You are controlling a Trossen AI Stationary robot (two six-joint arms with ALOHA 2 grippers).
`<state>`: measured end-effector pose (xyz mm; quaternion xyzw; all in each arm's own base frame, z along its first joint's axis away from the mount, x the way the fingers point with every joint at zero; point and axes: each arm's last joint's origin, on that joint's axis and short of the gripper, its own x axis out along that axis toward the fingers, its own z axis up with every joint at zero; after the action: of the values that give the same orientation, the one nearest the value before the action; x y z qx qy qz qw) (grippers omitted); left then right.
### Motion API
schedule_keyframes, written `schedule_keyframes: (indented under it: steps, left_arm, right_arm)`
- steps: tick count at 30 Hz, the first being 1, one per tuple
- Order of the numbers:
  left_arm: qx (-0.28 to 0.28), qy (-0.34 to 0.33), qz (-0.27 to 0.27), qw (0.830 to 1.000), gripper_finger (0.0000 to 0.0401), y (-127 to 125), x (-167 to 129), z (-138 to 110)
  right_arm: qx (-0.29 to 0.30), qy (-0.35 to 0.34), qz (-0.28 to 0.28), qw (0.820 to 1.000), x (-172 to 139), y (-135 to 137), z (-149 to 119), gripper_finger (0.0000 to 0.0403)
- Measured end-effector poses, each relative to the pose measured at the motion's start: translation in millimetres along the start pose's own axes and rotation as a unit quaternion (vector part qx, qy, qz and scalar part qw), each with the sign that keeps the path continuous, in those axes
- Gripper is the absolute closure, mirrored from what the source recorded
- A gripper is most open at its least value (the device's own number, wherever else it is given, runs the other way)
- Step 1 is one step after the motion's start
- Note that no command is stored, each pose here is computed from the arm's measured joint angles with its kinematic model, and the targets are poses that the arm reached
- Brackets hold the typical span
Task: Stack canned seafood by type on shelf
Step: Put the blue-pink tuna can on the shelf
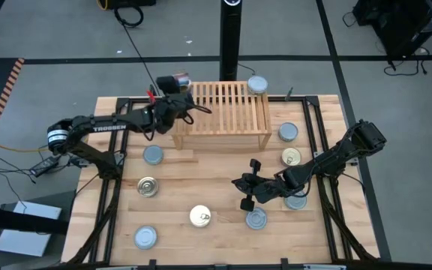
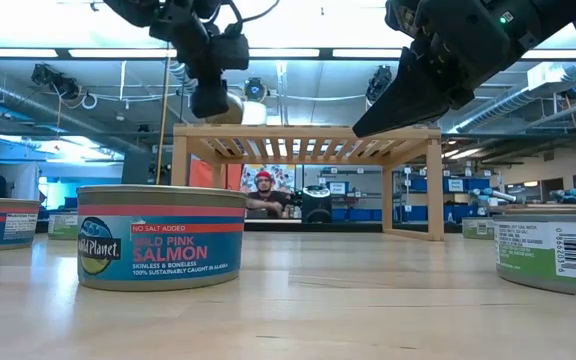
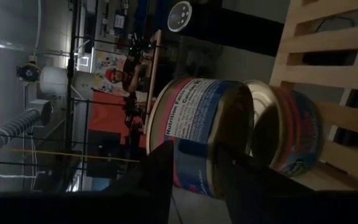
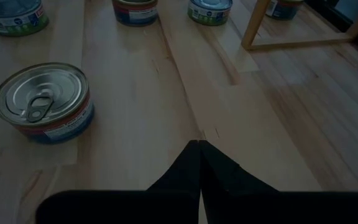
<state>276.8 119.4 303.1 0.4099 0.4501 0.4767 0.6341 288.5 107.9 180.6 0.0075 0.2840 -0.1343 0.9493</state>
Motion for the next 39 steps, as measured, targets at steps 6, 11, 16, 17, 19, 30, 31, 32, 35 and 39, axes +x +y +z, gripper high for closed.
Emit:
schedule_keyframes:
  steps: [6, 11, 16, 17, 19, 30, 31, 32, 35, 39]
  left_arm:
    - [-0.008, -0.013, -0.005, 1.000, 0.0277, -2.6, -6.6, 3.4]
    - [-0.016, -0.012, -0.029, 0.999, 0.0277, -7.6, -5.8, 0.0]
    - [-0.016, -0.009, -0.036, 0.999, 0.0277, -9.2, -5.0, -1.8]
    - [-0.017, -0.009, -0.036, 0.999, 0.0277, -9.1, -5.0, -1.7]
    - [-0.017, -0.009, -0.037, 0.999, 0.0277, -9.1, -4.7, -2.0]
    - [-0.024, -0.020, -0.057, 0.998, 0.0284, -11.0, -3.7, -2.9]
    - [-0.025, -0.019, -0.057, 0.998, 0.0285, -10.8, -3.0, -3.3]
    - [-0.025, -0.018, -0.057, 0.998, 0.0286, -10.6, -2.4, -3.6]
    - [-0.026, -0.013, -0.054, 0.998, 0.0291, -9.5, 0.3, -4.9]
    - [-0.030, -0.009, -0.051, 0.998, 0.0299, -8.2, 2.7, -5.9]
  right_arm:
    - [0.000, 0.001, 0.002, 1.000, 0.0, 0.1, 0.0, 0.0392]
    - [0.000, 0.002, 0.006, 1.000, 0.0, 0.3, -0.1, 0.0392]
    - [0.000, 0.003, 0.009, 1.000, 0.0, 0.5, -0.1, 0.0392]
    - [0.000, 0.003, 0.008, 1.000, 0.1, 0.4, -0.1, 0.0392]
    - [0.000, 0.003, 0.009, 1.000, 0.0, 0.5, -0.2, 0.0392]
    - [0.000, 0.004, 0.012, 1.000, 0.0, 0.6, -0.2, 0.0392]
    - [0.000, 0.004, 0.012, 1.000, 0.0, 0.7, -0.2, 0.0392]
    - [0.000, 0.004, 0.012, 1.000, 0.1, 0.6, -0.2, 0.0392]
    - [0.000, 0.004, 0.012, 1.000, 0.1, 0.6, -0.2, 0.0392]
    - [0.000, 0.004, 0.012, 1.000, 0.1, 0.6, -0.2, 0.0392]
